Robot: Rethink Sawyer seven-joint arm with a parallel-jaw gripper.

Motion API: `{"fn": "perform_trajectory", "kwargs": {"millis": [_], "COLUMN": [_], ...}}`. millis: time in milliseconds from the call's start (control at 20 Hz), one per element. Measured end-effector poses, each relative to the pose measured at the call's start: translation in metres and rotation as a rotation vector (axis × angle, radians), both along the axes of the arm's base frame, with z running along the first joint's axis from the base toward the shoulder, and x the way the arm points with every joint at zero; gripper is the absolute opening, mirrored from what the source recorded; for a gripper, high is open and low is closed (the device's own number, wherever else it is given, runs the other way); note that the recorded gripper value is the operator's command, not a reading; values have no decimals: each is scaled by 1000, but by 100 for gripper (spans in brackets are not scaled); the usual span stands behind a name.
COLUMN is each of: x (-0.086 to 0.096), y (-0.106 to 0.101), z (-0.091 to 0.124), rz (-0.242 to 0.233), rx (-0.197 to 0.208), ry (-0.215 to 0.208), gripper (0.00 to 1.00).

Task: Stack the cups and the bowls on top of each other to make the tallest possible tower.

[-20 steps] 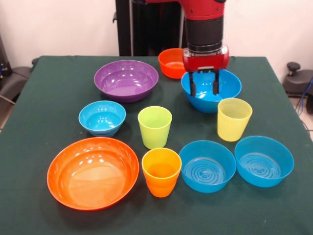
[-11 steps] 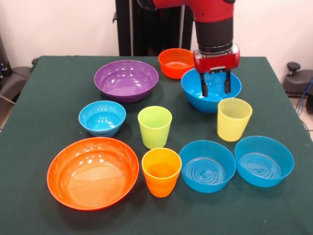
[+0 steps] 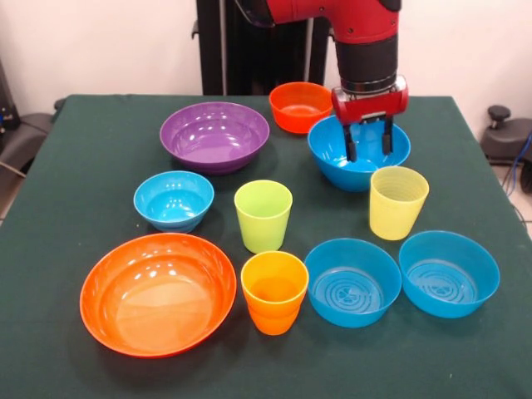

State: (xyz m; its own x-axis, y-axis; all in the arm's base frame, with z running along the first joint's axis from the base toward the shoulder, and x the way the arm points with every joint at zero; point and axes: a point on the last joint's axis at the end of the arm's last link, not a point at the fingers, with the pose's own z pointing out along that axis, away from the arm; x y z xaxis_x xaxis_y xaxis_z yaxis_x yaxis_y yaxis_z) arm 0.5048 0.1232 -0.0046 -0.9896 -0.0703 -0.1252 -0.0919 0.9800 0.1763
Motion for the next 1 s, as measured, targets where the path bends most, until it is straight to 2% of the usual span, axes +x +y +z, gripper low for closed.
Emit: {"fn": "perform_trajectory", "kwargs": {"millis": [300,650,850,1000], "x": [-2,-8,-6,-4], "y": [4,16,11,-2], "z": [0,5,16,25], "rz": [12,51,60,58], "rx": [-7,-36,-69,-101], "ry": [0,-4,-3,11], "gripper": [100,100,100,100]}}
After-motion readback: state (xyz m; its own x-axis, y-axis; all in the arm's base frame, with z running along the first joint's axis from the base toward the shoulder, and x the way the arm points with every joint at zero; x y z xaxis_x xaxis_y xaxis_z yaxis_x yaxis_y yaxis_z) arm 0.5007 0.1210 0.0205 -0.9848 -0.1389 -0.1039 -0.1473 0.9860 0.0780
